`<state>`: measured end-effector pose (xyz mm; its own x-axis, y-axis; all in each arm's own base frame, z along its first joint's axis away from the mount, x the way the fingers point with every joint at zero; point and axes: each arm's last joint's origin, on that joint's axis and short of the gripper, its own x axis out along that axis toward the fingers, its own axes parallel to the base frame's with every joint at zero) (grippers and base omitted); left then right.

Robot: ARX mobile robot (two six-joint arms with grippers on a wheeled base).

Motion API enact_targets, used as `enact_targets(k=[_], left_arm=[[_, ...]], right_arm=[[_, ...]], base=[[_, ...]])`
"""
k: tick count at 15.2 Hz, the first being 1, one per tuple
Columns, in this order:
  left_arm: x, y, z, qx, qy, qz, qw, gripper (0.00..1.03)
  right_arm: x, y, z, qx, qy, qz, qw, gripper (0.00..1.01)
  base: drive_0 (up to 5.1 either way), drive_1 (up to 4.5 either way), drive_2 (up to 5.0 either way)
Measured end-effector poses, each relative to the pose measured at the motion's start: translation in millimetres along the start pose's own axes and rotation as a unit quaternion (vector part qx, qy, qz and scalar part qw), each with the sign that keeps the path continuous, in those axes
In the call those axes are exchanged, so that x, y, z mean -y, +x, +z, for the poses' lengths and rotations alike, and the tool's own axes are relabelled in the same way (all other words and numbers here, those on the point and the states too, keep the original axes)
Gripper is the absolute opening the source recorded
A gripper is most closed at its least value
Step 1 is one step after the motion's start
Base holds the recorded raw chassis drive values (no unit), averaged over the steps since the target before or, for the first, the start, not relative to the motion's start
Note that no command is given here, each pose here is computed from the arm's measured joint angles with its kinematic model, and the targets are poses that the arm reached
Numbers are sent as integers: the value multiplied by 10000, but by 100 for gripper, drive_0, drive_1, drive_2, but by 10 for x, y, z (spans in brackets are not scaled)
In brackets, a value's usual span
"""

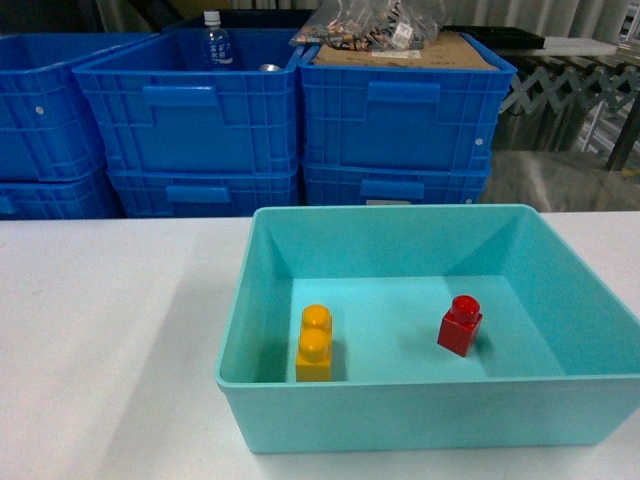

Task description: Pick red block from blue box to shelf

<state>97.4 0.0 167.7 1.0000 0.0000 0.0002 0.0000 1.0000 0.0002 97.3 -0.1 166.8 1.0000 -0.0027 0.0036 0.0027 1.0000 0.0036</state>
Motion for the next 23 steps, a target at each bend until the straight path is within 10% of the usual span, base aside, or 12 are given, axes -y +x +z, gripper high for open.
enact_targets(k=[23], left_arm=[[0, 0, 0, 0, 0, 0, 10000, 98]], right_arm=[[0, 0, 0, 0, -2, 0, 10000, 98]], base=[[0, 0, 0]])
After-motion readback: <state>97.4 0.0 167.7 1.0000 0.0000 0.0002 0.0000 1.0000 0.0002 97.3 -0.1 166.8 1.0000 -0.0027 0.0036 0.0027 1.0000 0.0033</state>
